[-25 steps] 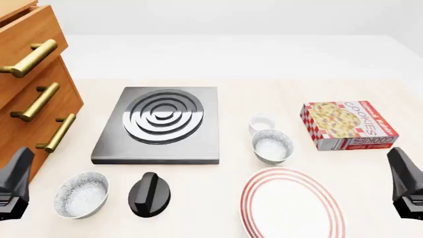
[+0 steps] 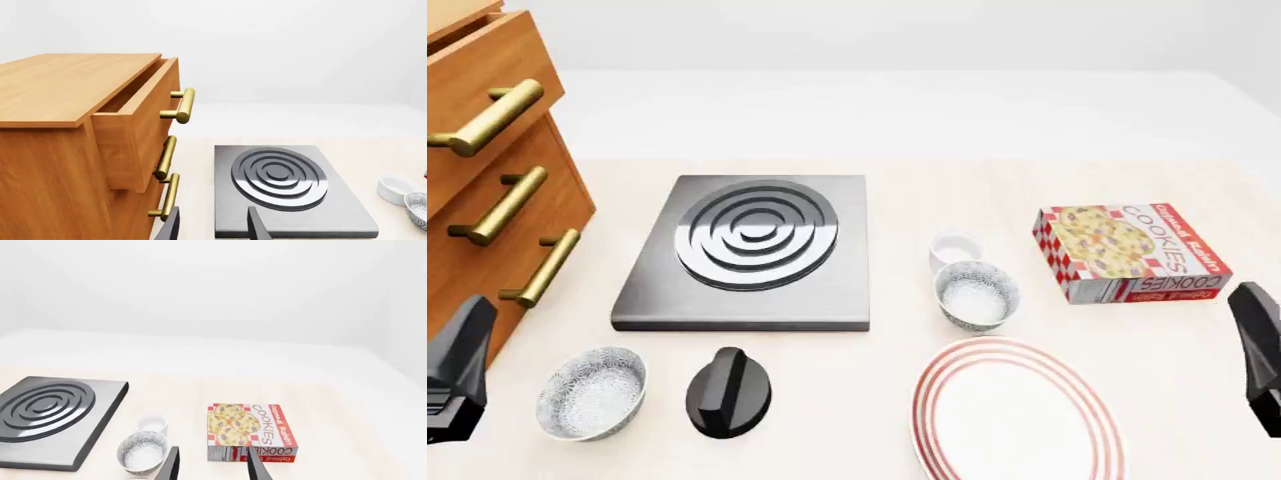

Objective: Pick the akita bowl between the plate and the ramekin and place it on the plate.

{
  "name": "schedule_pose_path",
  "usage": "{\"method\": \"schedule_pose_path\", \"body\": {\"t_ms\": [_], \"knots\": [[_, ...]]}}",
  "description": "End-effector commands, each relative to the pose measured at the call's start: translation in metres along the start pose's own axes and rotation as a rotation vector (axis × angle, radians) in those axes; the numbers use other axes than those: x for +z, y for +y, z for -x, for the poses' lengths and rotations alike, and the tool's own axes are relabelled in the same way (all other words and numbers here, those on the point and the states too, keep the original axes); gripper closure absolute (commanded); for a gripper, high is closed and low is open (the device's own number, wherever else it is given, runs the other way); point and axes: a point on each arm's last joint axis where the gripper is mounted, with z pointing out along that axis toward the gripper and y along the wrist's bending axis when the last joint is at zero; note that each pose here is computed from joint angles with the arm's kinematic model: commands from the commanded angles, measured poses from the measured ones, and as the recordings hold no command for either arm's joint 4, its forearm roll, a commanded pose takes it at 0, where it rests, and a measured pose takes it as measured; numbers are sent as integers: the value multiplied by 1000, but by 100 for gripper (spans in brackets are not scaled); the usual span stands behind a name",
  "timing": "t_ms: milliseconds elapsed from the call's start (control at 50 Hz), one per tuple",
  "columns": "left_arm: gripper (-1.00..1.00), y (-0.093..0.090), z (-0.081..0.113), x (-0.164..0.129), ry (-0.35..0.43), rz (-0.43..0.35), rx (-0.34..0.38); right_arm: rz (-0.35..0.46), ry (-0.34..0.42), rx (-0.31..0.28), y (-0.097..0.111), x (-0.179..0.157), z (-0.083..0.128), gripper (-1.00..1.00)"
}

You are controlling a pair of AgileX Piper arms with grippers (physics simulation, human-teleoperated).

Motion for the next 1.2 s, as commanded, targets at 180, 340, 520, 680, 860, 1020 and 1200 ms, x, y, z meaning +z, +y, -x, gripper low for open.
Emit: {"method": "schedule_pose_path", "body": {"t_ms": [180, 340, 520, 680, 860, 1020, 1200], "knots": [[-100, 0, 0, 0, 0, 0, 0, 15, 63, -51, -3, 4, 72, -100], [-100, 0, 0, 0, 0, 0, 0, 29, 108, -58, -4, 24, 99, -100], [-100, 0, 0, 0, 0, 0, 0, 67, 133, -92, -3, 32, 137, -100], [-100, 0, 0, 0, 0, 0, 0, 71, 147, -127, -5, 40, 177, -100], [-100, 0, 0, 0, 0, 0, 0, 97, 171, -159, -4, 58, 215, -100], [-100, 0, 0, 0, 0, 0, 0, 125, 247, -110, 0, 86, 233, -100], [-100, 0, 0, 0, 0, 0, 0, 147, 289, -135, 3, 102, 248, -100]]}}
